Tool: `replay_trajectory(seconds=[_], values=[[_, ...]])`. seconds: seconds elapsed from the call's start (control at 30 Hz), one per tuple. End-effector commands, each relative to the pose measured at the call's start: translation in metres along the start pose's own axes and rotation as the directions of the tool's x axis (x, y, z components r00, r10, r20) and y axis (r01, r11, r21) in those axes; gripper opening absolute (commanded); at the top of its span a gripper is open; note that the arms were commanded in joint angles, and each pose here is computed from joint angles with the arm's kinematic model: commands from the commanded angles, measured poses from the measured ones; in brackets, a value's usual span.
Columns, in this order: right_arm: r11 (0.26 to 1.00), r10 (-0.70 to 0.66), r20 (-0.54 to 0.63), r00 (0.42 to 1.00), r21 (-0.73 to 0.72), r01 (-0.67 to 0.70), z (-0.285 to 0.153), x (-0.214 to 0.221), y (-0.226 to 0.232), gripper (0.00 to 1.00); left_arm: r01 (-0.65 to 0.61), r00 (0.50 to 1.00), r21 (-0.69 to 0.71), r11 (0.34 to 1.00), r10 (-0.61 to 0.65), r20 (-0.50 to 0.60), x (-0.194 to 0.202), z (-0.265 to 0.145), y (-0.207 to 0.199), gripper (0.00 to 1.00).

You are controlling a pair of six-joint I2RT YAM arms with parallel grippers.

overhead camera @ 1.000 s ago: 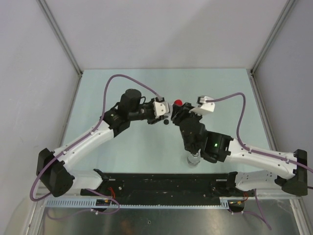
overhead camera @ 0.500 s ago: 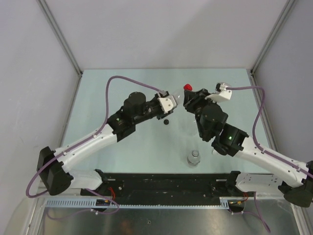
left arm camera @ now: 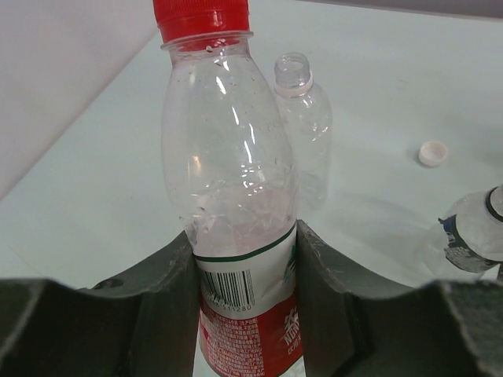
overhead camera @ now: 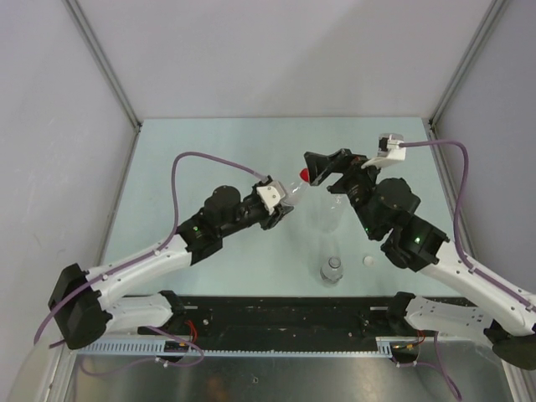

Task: Screw on the bottle caps
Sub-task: Screw the bottle cap onto the plastic bottle.

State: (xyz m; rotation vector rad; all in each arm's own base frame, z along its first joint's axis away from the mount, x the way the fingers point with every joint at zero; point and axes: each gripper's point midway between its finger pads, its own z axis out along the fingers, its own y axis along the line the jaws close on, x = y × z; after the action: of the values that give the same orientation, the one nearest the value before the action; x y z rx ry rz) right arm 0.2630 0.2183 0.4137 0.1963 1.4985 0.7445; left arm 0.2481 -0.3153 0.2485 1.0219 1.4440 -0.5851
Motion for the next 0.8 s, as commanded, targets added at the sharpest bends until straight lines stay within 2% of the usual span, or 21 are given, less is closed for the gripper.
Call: replay_trajectory(seconds=[0.0,0.23,0.43,0.6,0.63,0.7,0.77], values=[[0.996,-0.039,-0.08,0.996,-0.087,0.032,-0.002,0.015,0.013,0.99,0.051,0.988,-0.03,0.998,-0.046,0.151,-0.039,-0.012,0.004,0.41],[0.993,-0.085,-0.197,0.977,-0.093,0.068,0.002,0.053,0.009,0.98,0.093,0.976,-0.016,0.996,-0.088,0.201,-0.045,-0.019,0.0,0.41],[0.987,-0.096,-0.204,0.974,-0.149,0.066,0.01,0.06,0.022,0.88,0.101,0.968,0.038,0.994,-0.107,0.226,-0.047,-0.023,-0.011,0.42],[0.978,-0.09,-0.228,0.969,-0.203,0.043,0.013,0.07,0.034,0.57,0.106,0.962,0.032,0.994,-0.111,0.249,-0.053,-0.028,-0.01,0.42],[0.978,-0.086,-0.234,0.968,-0.207,0.037,0.013,0.072,0.035,0.46,0.106,0.961,0.034,0.994,-0.111,0.254,-0.055,-0.029,-0.01,0.42],[0.98,-0.078,-0.239,0.968,-0.199,0.029,0.013,0.073,0.034,0.14,0.108,0.958,0.031,0.994,-0.112,0.265,-0.057,-0.032,-0.01,0.48],[0.981,-0.075,-0.233,0.97,-0.194,0.03,0.012,0.07,0.033,0.04,0.116,0.954,0.024,0.993,-0.118,0.277,-0.06,-0.035,-0.008,0.6]])
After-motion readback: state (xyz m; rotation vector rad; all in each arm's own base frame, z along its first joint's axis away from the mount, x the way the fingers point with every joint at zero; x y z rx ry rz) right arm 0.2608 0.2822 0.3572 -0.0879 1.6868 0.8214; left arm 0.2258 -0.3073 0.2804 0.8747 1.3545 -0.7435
